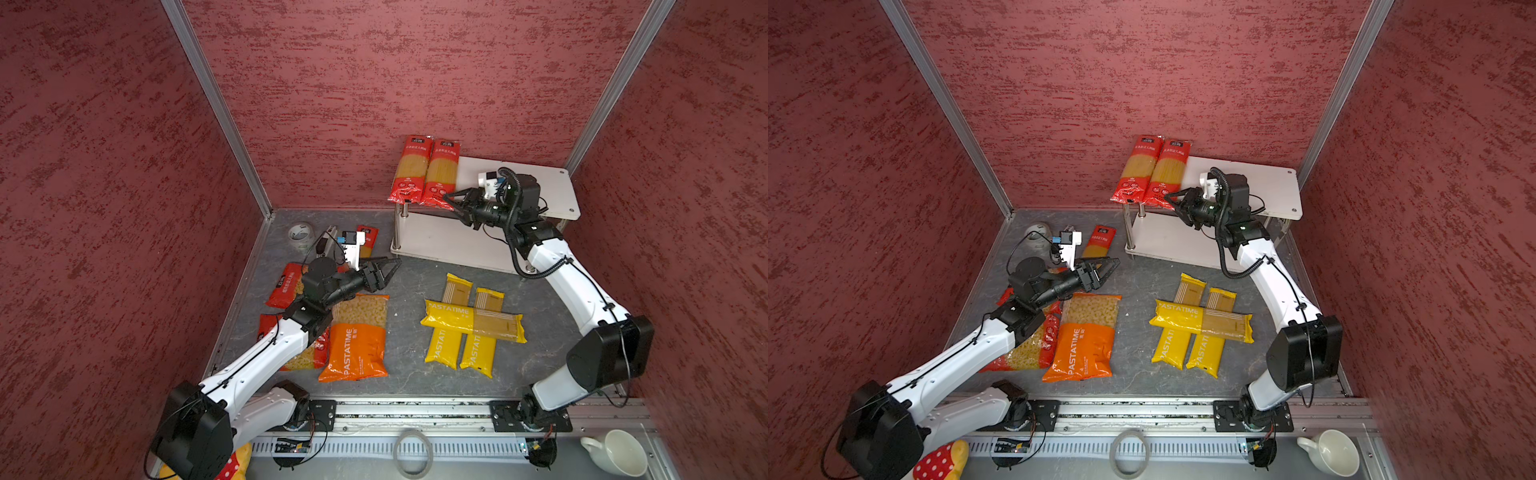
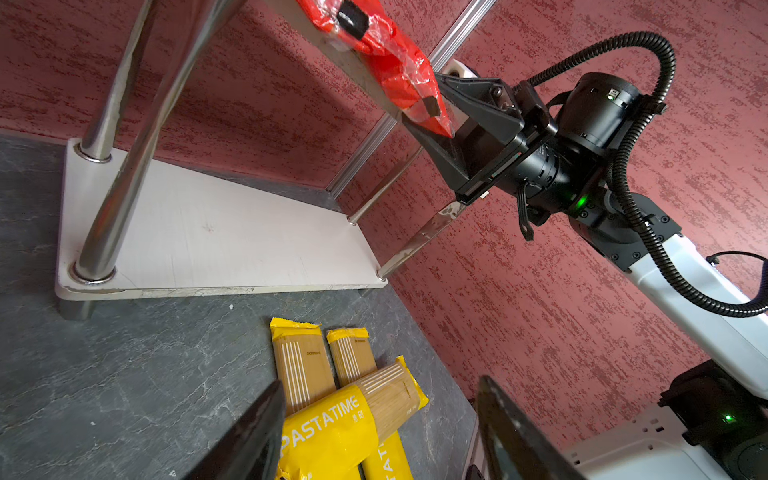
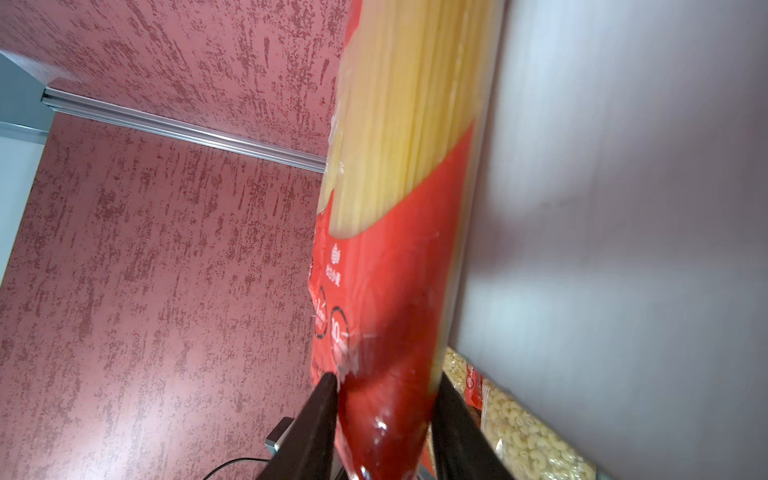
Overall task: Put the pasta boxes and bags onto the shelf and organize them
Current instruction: 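Stand the bag beside the first one with the right gripper, pressing it upright, then open the right gripper and draw it back while the left gripper lowers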
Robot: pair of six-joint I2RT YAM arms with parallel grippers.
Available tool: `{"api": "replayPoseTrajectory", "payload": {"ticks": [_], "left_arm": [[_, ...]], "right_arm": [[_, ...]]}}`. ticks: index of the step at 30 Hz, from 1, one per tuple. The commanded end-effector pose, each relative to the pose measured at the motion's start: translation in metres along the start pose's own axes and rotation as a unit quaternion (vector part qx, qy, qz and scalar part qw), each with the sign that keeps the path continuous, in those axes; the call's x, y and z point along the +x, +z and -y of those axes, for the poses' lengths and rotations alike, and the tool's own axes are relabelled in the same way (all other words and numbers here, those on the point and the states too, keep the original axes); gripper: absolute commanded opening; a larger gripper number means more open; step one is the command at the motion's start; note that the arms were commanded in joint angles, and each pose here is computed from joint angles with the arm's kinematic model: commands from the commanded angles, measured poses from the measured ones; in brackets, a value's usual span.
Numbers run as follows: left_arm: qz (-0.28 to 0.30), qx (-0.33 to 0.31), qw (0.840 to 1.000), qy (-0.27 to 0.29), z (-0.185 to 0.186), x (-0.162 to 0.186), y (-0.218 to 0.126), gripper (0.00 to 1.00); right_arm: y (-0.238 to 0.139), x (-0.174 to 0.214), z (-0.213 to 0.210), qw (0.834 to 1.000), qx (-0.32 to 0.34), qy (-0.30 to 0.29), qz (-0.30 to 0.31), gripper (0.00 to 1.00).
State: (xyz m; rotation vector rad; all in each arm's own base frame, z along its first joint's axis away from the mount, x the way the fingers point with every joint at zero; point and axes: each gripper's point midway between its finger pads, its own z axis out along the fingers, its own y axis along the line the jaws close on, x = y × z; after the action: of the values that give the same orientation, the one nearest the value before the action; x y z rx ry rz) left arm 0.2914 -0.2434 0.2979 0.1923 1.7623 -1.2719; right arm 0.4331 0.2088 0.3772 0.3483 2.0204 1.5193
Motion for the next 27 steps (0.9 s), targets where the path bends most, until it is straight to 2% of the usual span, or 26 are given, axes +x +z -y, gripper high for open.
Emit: {"api": "replayPoseTrajectory", "payload": {"ticks": [1,4,7,9,12,17,20,27], "left_arm": [[0.002,-0.005,1.000,0.012,-0.001,0.000,0.001,0.72],[-0.001,-0.006,1.000,0.012,-0.002,0.002,0.002,0.72],[-0.002,-0.007,1.000,0.012,-0.002,0.003,0.003,0.72],[-0.003,-0.006,1.000,0.013,-0.001,0.003,0.004,0.72],[-0.004,-0.006,1.000,0.015,-0.001,0.003,0.005,0.72],[-0.003,-0.013,1.000,0.019,-0.005,0.006,0.003,0.72],[-0.004,-0.016,1.000,0.018,-0.008,0.009,0.004,0.72],[-0.012,-0.023,1.000,0.015,-0.014,0.019,0.011,0.72]], "right_arm": [[-0.003,0.000,-0.009,1.000,-0.012,-0.015,0.001,0.31],[-0.002,0.002,-0.007,1.000,-0.012,-0.019,-0.002,0.24],[-0.002,0.003,-0.003,1.000,-0.009,-0.023,-0.002,0.21],[-0.003,0.004,-0.004,1.000,-0.011,-0.025,-0.002,0.27],[-0.006,0.006,-0.001,0.999,-0.004,-0.033,0.000,0.43],[-0.028,0.013,-0.009,0.997,-0.022,-0.070,0.038,0.63],[-0.041,0.023,-0.009,0.995,-0.032,-0.081,0.058,0.66],[-0.045,0.069,0.012,0.993,-0.027,-0.099,0.055,0.64]]}}
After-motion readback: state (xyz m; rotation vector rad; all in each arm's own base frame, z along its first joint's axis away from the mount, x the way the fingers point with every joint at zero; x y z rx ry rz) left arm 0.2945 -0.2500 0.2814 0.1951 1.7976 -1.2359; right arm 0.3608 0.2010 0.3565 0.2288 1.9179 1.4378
